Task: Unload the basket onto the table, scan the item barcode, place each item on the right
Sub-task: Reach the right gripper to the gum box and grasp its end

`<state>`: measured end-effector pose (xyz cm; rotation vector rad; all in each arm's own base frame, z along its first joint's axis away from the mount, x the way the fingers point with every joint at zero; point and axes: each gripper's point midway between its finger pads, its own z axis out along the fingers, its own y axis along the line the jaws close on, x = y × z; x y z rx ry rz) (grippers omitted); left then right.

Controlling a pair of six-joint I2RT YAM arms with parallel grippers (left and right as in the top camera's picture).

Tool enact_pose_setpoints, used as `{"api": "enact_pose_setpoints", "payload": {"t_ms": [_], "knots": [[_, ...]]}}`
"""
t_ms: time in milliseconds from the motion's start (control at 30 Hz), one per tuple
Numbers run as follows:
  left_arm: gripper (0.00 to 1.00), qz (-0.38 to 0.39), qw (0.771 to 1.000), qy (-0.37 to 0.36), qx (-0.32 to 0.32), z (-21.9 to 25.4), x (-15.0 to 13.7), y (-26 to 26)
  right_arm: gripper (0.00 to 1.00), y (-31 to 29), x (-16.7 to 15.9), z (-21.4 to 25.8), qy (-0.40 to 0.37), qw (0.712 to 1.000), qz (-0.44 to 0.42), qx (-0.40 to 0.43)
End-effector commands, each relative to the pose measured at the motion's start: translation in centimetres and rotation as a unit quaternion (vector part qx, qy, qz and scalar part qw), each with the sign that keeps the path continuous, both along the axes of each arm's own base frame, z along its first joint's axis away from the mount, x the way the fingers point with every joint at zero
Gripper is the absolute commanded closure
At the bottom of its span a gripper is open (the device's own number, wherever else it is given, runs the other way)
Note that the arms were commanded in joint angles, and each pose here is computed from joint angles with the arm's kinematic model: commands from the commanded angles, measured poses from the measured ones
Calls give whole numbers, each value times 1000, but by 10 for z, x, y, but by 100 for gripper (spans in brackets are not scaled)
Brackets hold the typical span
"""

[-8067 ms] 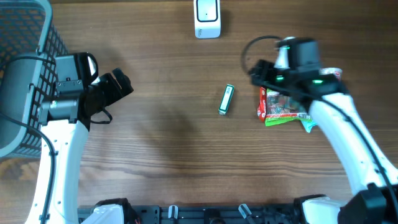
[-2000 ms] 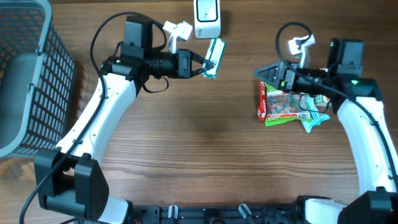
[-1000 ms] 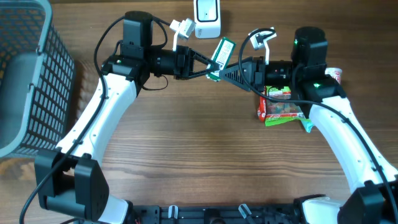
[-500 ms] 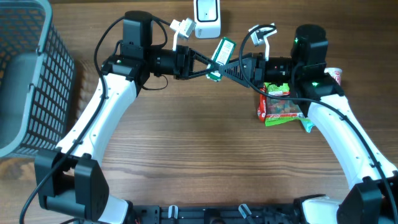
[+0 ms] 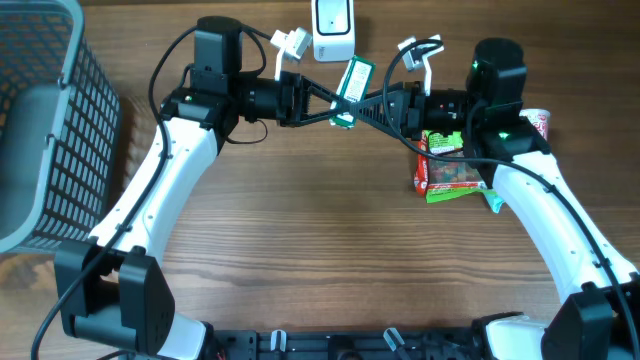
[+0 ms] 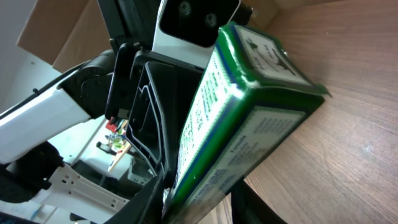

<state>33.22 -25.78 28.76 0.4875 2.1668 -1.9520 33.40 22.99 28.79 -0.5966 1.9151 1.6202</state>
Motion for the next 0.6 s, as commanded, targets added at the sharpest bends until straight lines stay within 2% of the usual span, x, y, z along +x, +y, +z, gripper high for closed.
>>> {"api": "enact_pose_setpoints", "payload": {"t_ms": [0, 267, 367, 467, 567], "knots": [[78, -9, 1000, -14, -8, 10, -3, -3, 69, 7, -2, -5, 2, 1000, 9, -1], [78, 9, 999, -36, -1, 10, 5, -4, 73, 5, 9, -11, 3, 999, -27, -16], [77, 10, 999, -36, 0, 10, 6, -4, 81, 5, 9, -11, -8, 999, -26, -18], [71, 10, 999, -36, 0, 10, 6, -4, 82, 5, 9, -11, -9, 999, -26, -18], [71, 11, 999, -36, 0, 10, 6, -3, 82, 5, 10, -11, -10, 999, -27, -19]]}}
